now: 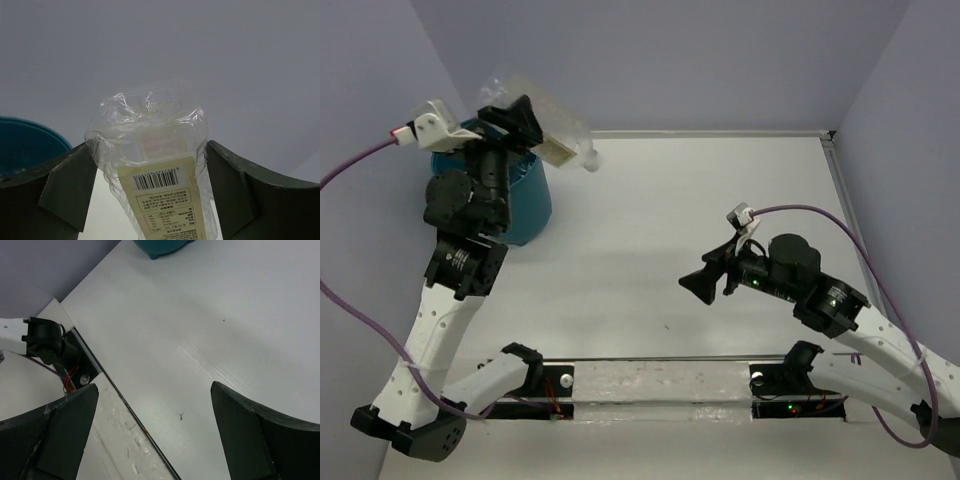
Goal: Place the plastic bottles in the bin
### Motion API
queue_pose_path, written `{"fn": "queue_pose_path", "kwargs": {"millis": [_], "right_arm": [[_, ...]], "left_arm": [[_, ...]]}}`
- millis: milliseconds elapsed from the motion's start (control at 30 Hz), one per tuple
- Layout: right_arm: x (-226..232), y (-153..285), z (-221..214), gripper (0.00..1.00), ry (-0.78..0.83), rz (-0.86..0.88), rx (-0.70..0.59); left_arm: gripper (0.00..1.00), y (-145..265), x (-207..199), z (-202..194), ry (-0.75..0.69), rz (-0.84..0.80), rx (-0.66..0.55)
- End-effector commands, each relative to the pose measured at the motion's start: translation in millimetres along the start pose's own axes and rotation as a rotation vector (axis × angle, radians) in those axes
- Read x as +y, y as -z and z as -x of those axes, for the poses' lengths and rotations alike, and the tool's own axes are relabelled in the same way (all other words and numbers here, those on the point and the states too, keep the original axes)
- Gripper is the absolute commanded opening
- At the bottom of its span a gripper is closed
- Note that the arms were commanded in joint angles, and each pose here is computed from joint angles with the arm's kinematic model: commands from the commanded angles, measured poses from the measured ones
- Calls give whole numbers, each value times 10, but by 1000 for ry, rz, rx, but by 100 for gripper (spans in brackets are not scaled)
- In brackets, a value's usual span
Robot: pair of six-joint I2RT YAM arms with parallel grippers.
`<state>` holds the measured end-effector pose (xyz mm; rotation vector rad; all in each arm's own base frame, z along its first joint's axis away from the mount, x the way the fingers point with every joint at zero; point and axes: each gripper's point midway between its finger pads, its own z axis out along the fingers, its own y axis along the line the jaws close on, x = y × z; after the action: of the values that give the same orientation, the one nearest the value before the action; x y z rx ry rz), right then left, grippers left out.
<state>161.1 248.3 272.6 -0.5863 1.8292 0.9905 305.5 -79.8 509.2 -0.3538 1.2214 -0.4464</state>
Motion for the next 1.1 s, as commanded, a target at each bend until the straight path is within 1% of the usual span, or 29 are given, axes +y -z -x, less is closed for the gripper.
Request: {"fn": "queue_pose_path", "kwargs": {"millis": [0, 67, 133, 167, 233, 333, 367, 433, 467, 500, 533, 567, 600, 633, 667, 733, 867, 900, 1000, 1067], "right_arm": [[-5, -38, 15, 100, 36, -2, 1], [3, -31, 8, 100, 40, 4, 3], [16, -15, -9, 100, 42, 13, 5], [33, -6, -24, 100, 43, 24, 10], [55, 4, -100, 100, 40, 45, 30], [40, -8, -222, 100, 27, 50, 64], [36, -11, -250, 100, 23, 52, 70], [23, -16, -315, 100, 6, 50, 82], [39, -18, -330, 100, -4, 59, 86], [25, -31, -391, 100, -13, 59, 99], [37, -42, -394, 100, -15, 68, 96], [37, -53, -416, 100, -19, 72, 101], [36, -60, -438, 100, -21, 75, 105], [39, -64, -450, 100, -21, 79, 107], [36, -76, -475, 100, -24, 82, 113], [38, -83, -483, 100, -24, 84, 115], [55, -111, -489, 100, -24, 98, 117], [71, -131, -486, 100, -29, 107, 119], [109, -152, -464, 100, -35, 127, 114], [126, -153, -454, 100, -39, 136, 108]], "left_arm": [[14, -110, 414, 713, -112, 246, -202], [14, -133, 721, 864, -162, 393, -274], [14, -175, 919, 868, -177, 466, -300], [17, -230, 1110, 869, -185, 520, -314], [17, -280, 1382, 888, -204, 585, -331], [17, -420, 1663, 799, -190, 631, -319], [17, -463, 1820, 806, -194, 648, -319], [18, -524, 1901, 780, -170, 638, -328], [21, -613, 1944, 693, -168, 620, -306], [30, -651, 1956, 648, -167, 617, -290], [46, -692, 1975, 597, -168, 612, -276], [64, -752, 1957, 521, -168, 584, -249], [77, -801, 1977, 443, -171, 577, -225], [95, -812, 1983, 393, -167, 573, -205], [99, -806, 1939, 388, -150, 551, -202], [99, -776, 1870, 418, -136, 518, -216], [99, -610, 1511, 768, -91, 407, -292], [99, -517, 1383, 918, -78, 375, -324], [99, -346, 1236, 1152, -69, 346, -386], [99, -325, 1247, 1176, -85, 360, -386]]}}
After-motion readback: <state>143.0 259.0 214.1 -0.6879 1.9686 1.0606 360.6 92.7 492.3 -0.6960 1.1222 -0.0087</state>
